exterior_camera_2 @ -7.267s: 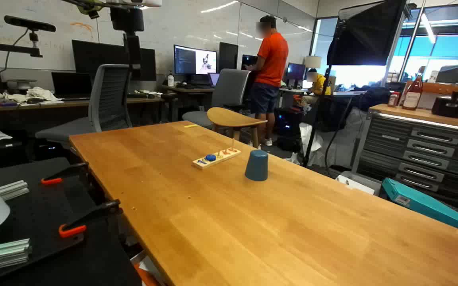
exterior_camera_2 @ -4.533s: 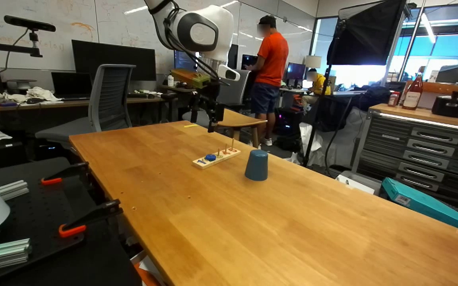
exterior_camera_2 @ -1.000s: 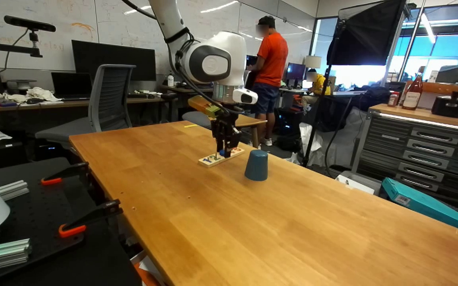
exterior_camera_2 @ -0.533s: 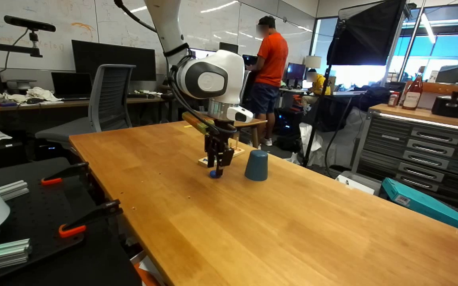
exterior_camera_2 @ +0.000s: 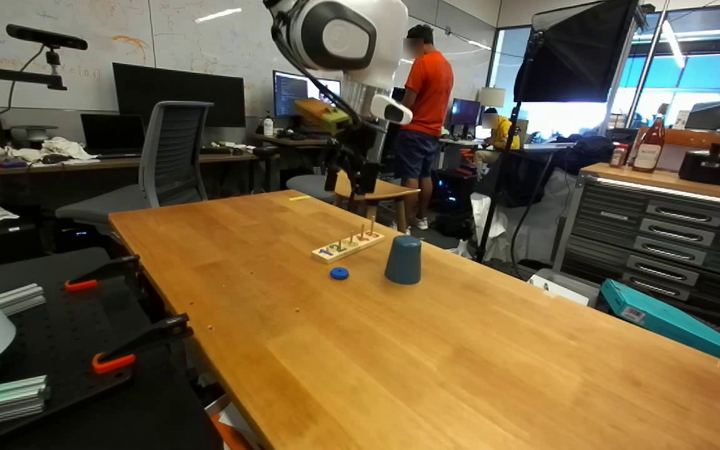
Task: Get the blue object on top of the yellow object and place it on the table
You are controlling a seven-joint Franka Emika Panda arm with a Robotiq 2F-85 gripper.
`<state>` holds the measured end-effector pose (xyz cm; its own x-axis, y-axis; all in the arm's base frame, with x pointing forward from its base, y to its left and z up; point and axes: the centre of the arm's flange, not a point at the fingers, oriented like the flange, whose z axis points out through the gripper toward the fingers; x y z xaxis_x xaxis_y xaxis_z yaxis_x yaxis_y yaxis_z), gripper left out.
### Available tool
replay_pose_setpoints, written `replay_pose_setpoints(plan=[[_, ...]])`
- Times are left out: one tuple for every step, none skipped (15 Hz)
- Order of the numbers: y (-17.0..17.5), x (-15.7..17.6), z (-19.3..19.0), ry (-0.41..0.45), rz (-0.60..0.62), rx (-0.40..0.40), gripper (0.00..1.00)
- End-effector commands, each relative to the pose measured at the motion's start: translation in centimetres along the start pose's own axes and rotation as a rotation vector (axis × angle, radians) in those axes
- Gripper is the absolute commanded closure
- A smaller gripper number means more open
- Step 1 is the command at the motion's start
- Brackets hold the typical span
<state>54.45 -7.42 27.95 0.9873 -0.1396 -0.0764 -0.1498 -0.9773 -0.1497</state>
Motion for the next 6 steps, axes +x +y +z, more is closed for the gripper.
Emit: replay_pose_setpoints(plan=[[-0.6, -2.9, -9.3, -0.050, -0.044, 0.087, 0.00], [-0.6, -1.3, -4.5, -0.035, -0.026, 0.045, 0.00], [-0.8, -2.0, -6.6, -0.041, -0.032, 0.056, 0.00], [-1.0, -2.6, -8.0, -0.038, -0.036, 0.061, 0.00], [-1.1, -2.9, -8.7, -0.035, -0.040, 0.063, 0.00], [-1.1, -3.0, -8.9, -0.035, -0.041, 0.064, 0.00]])
